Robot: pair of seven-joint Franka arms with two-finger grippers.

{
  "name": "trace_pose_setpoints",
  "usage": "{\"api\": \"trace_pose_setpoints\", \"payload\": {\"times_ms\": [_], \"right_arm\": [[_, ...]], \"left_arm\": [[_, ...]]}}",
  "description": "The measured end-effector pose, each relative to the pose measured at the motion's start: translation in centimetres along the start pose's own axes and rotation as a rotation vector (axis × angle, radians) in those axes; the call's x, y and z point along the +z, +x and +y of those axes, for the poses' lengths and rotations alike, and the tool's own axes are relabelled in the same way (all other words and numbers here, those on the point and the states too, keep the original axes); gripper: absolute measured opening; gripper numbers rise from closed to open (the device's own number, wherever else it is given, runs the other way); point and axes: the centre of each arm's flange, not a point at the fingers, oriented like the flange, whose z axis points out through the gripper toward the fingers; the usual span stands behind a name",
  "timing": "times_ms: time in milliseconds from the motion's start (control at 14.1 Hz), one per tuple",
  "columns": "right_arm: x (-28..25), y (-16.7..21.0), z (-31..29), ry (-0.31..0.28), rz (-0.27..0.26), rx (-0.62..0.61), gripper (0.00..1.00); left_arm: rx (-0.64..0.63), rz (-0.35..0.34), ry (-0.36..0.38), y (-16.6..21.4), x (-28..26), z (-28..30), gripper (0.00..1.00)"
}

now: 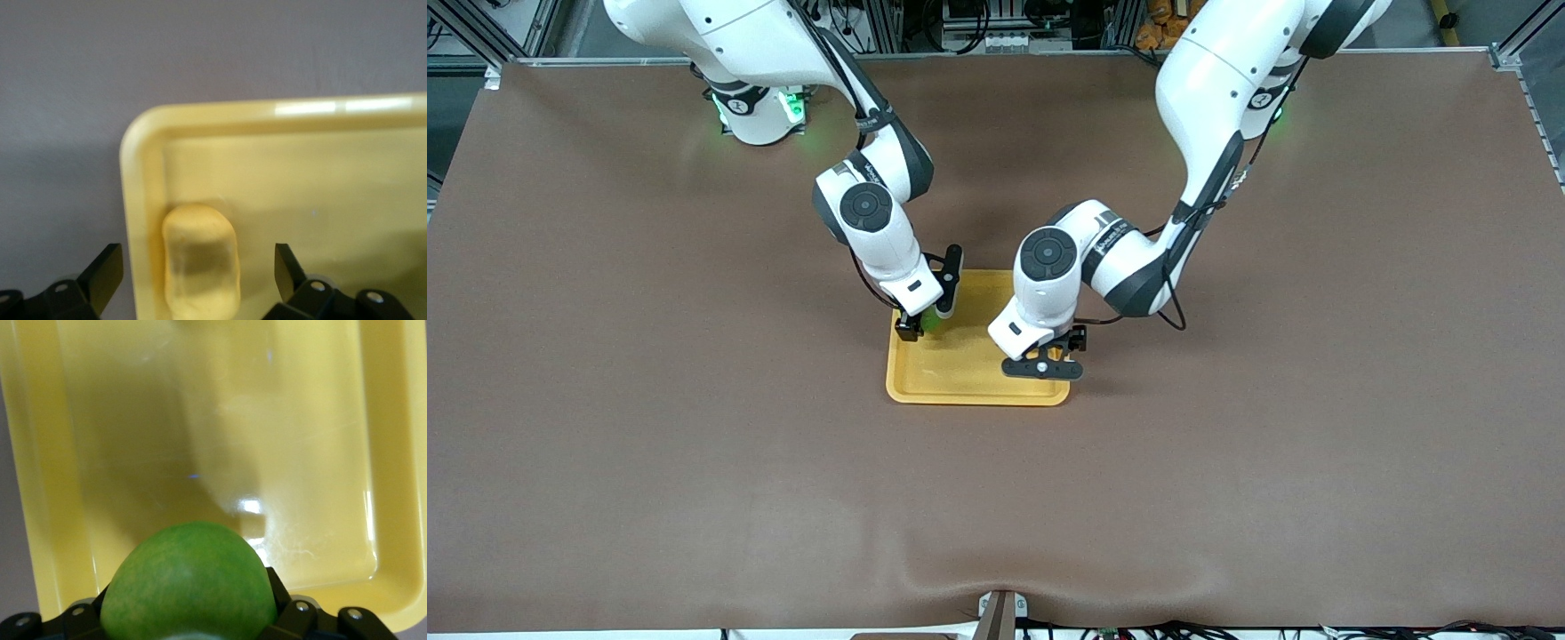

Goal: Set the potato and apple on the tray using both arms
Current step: 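Lower the potato onto the tray and open the left gripper, then raise the left gripper away while the right gripper lowers the apple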

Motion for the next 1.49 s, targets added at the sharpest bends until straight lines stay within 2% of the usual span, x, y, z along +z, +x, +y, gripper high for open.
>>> {"api": "trace_pose_setpoints", "payload": {"times_ms": [567, 1135, 1489], "right_arm": [[0.0, 0.5, -0.1, -0.020, 0.006, -0.024, 0.81], [1.3, 0.5, -0.3, -0.027, 0.004, -0.033, 0.81], [1.9, 0.4, -0.4, -0.028, 0.003, -0.035, 0.81]], "left_arm": [[-0.045, 0.017, 0.038, 4.6, -9.3, -8.2, 1.00], [-0.040, 0.007, 0.064, 6.8, -13.0, -14.4, 1.00], [-0.070, -0.048, 0.104, 6.9, -14.8, -17.8, 1.00]]}}
